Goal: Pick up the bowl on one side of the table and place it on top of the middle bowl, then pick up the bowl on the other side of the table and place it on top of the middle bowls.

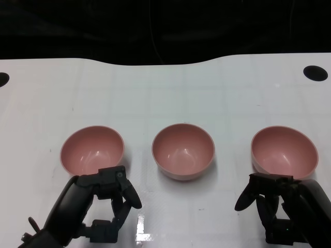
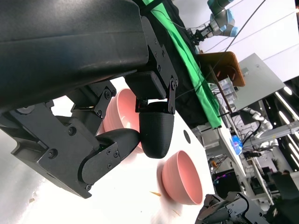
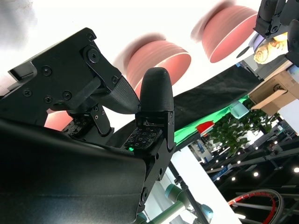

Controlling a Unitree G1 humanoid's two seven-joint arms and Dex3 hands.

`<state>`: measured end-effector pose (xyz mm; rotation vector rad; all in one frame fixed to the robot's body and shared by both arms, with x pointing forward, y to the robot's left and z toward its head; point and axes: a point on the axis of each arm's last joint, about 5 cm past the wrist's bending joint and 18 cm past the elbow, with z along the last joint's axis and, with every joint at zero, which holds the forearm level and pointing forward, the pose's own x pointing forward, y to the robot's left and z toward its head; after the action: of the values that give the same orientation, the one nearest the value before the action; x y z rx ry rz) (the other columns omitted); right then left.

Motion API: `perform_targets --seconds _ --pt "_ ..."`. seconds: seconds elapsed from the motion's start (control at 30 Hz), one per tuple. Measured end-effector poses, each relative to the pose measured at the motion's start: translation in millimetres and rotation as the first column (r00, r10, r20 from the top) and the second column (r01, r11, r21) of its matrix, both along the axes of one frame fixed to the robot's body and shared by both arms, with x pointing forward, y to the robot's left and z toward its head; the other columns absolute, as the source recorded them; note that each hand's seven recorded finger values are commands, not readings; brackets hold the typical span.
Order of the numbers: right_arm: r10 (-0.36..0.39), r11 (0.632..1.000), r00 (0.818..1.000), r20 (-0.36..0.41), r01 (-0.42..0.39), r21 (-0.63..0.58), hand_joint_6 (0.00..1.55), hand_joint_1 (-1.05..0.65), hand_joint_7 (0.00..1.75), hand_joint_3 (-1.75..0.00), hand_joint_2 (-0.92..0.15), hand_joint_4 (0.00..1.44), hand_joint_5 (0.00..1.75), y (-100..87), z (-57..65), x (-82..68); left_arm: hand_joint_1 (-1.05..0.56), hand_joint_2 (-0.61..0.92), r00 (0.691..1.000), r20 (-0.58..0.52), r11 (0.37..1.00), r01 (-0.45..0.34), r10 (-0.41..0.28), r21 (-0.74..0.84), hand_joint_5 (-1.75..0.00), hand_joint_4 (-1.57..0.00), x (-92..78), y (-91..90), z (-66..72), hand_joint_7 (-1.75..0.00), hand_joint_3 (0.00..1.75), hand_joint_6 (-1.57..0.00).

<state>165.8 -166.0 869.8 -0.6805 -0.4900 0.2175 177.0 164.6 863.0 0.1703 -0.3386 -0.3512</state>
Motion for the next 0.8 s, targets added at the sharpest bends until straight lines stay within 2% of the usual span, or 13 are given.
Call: perform_targets --seconds 0.8 --pt "0.000 1.000 1.000 -0.001 0.000 0.011 0.88 -0.09 1.25 -1.48 -0.17 0.90 1.75 -0.1 0.0 -0.1 -0.22 0.41 1.000 -0.007 1.000 0.001 -0.001 0.000 -1.71 -0.86 0.0 -0.2 -1.2 -1.37 1.21 -0.83"
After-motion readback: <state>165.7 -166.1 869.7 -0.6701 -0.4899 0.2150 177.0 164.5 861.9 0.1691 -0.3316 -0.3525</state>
